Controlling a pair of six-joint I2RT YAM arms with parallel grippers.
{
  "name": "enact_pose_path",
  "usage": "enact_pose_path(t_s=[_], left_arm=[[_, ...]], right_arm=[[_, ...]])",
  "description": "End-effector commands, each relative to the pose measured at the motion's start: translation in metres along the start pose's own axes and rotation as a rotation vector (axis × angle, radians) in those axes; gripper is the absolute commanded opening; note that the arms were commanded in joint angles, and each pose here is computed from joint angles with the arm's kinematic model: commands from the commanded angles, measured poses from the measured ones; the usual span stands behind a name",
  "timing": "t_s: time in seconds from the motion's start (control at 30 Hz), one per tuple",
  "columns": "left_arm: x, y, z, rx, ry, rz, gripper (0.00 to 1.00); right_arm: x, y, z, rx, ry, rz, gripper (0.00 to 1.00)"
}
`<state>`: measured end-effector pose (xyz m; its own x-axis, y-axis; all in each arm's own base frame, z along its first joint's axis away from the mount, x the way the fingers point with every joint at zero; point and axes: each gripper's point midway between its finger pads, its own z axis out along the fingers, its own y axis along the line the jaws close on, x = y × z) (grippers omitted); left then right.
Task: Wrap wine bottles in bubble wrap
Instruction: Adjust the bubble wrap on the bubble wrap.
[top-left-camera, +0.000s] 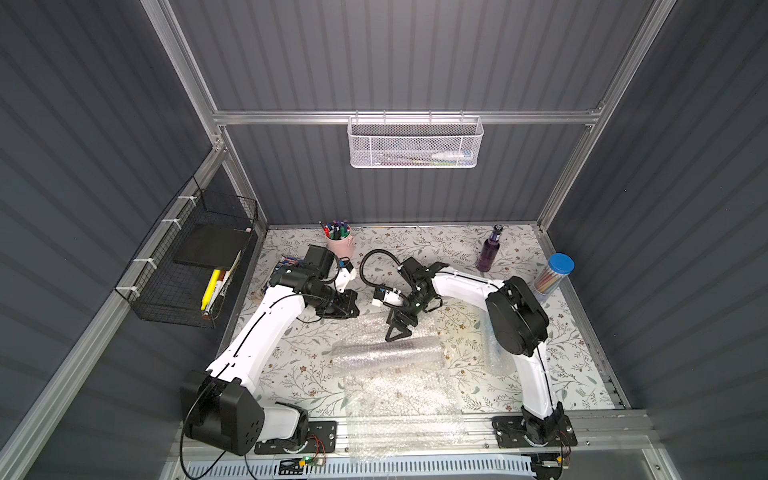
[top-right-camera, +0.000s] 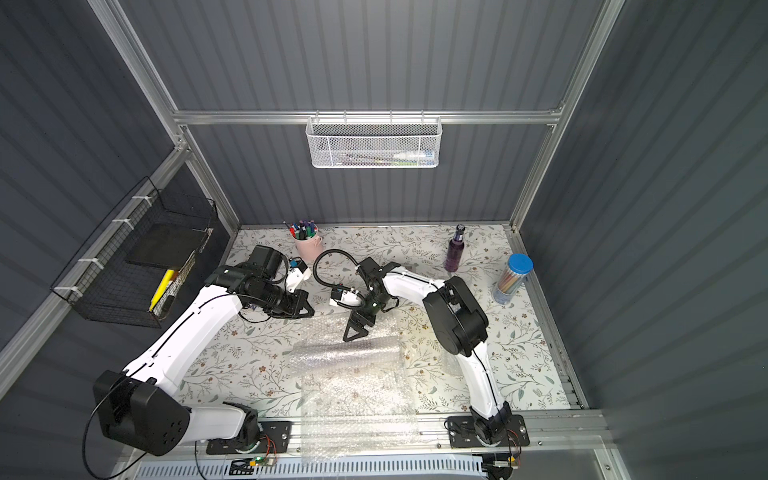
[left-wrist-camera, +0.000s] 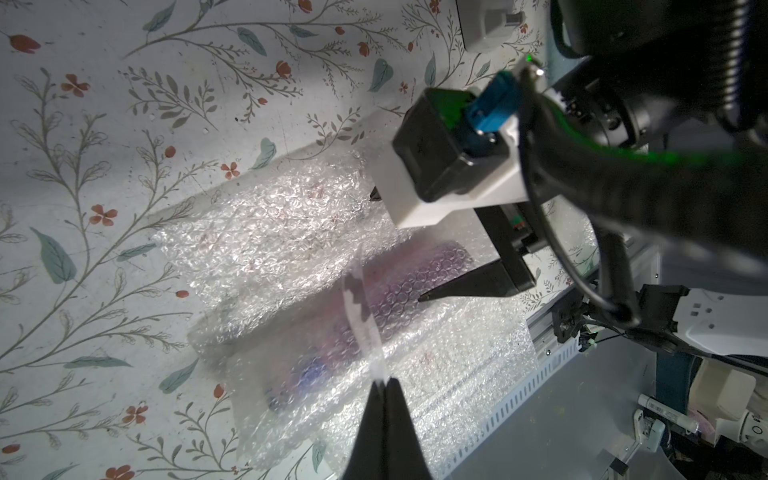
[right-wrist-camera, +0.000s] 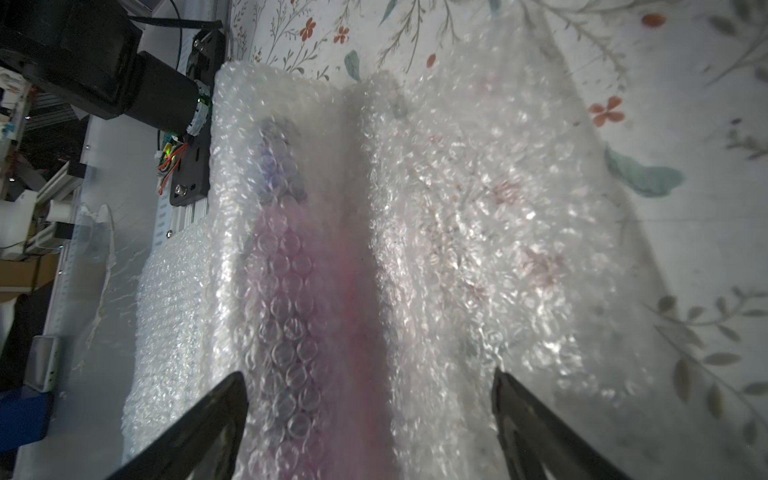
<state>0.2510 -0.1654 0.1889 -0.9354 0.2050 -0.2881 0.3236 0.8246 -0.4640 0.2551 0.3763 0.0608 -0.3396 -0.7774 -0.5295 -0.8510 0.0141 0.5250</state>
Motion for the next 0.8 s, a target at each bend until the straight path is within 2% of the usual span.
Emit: enact_pose_path(t_s=[0.0,0.2,0.43,0.6,0.77], left_arm=[[0.010,0.003,0.007,0.017,0.051,-0.012,0.00],[0.011,0.005,0.012,0.020,0.068,-0.016,0.00],[0.010,0.007,0.016,0.019,0.081,-0.016,0.00],[0.011,0.008,0.017,0.019,0.087,-0.014,0.00],[0.010,0.007,0.016,0.020,0.085,-0.011,0.00]], right_arm=[[0.006,0.012,0.000,-0.106,0.017,0.055,0.93],[0.011,0.013,0.005,-0.187,0.035,0.108,0.92],[0.008,0.032,0.004,-0.285,0.014,0.087,0.92],[0.009,0.044,0.006,-0.306,0.025,0.067,0.91],[0.011,0.046,0.007,-0.262,0.026,0.033,0.88]])
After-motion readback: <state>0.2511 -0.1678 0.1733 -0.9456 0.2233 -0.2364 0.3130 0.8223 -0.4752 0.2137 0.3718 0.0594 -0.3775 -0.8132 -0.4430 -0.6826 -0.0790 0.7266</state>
